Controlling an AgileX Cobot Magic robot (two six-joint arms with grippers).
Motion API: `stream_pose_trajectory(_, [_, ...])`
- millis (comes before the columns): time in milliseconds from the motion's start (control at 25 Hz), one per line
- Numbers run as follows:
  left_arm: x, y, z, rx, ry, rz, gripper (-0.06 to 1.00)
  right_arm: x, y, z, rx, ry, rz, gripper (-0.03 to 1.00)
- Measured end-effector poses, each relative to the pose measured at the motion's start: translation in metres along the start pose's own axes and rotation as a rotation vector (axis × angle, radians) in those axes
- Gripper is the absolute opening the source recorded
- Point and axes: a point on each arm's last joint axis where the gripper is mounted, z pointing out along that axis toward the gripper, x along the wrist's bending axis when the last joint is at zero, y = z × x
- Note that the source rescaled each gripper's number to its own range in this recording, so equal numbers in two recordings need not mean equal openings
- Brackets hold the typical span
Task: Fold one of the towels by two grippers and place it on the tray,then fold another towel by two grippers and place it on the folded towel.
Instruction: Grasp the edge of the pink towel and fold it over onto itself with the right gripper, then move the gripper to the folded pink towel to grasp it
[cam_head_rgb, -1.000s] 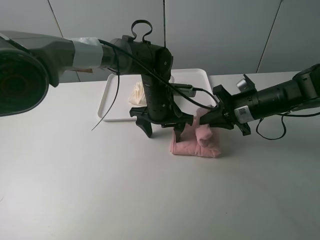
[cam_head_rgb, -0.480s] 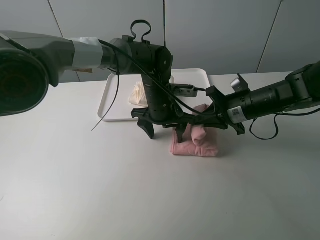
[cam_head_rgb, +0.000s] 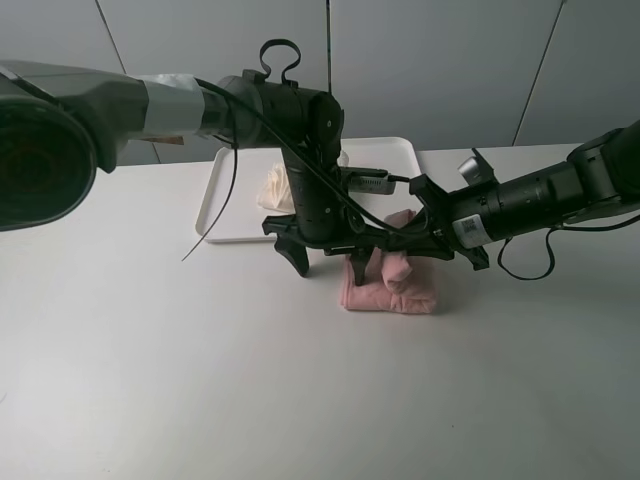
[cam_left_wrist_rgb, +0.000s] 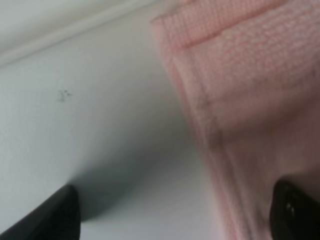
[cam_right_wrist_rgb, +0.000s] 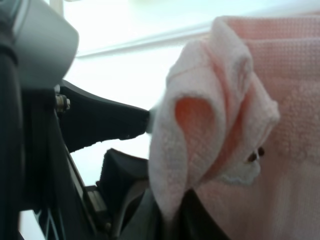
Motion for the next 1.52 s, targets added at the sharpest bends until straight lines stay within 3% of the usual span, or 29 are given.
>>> stream_pose_trajectory(440, [0.035, 0.01, -0.048, -0.042, -0.015, 0.031, 0.98, 0.0, 0.0, 0.0, 0.001, -0.004, -0.002, 0.03])
stream_pose_trajectory(800, [0.058, 0.014, -0.102, -0.151, -0.031, 0.081, 0.98, 0.0, 0.0, 0.0, 0.0, -0.005, -0.002, 0.04])
stream_pose_trajectory(840, [0.061, 0.014, -0.106, -0.16, -0.032, 0.081, 0.98, 0.0, 0.0, 0.0, -0.002, -0.004, 0.001, 0.08])
stream_pose_trajectory(920, [0.065, 0.014, -0.112, -0.168, -0.032, 0.079, 0.98, 0.0, 0.001, 0.0, -0.015, 0.003, 0.012, 0.27])
stream_pose_trajectory(1040, [0.067, 0.013, -0.114, -0.163, -0.034, 0.082, 0.98, 0.002, 0.003, 0.0, -0.037, 0.023, 0.027, 0.7])
stream_pose_trajectory(1080, [0.067, 0.013, -0.114, -0.161, -0.037, 0.088, 0.98, 0.003, 0.003, 0.0, -0.039, 0.035, 0.027, 0.76])
stream_pose_trajectory(1160, [0.067, 0.012, -0.114, -0.159, -0.038, 0.095, 0.98, 0.005, 0.003, 0.0, -0.033, 0.059, 0.029, 0.75])
stream_pose_trajectory(1320, [0.068, 0.013, -0.115, -0.157, -0.037, 0.102, 0.98, 0.008, 0.002, 0.0, -0.024, 0.086, 0.032, 0.6])
stream_pose_trajectory(1520, [0.069, 0.011, -0.114, -0.138, -0.029, 0.123, 0.98, 0.002, 0.009, -0.012, -0.06, 0.077, 0.044, 0.72])
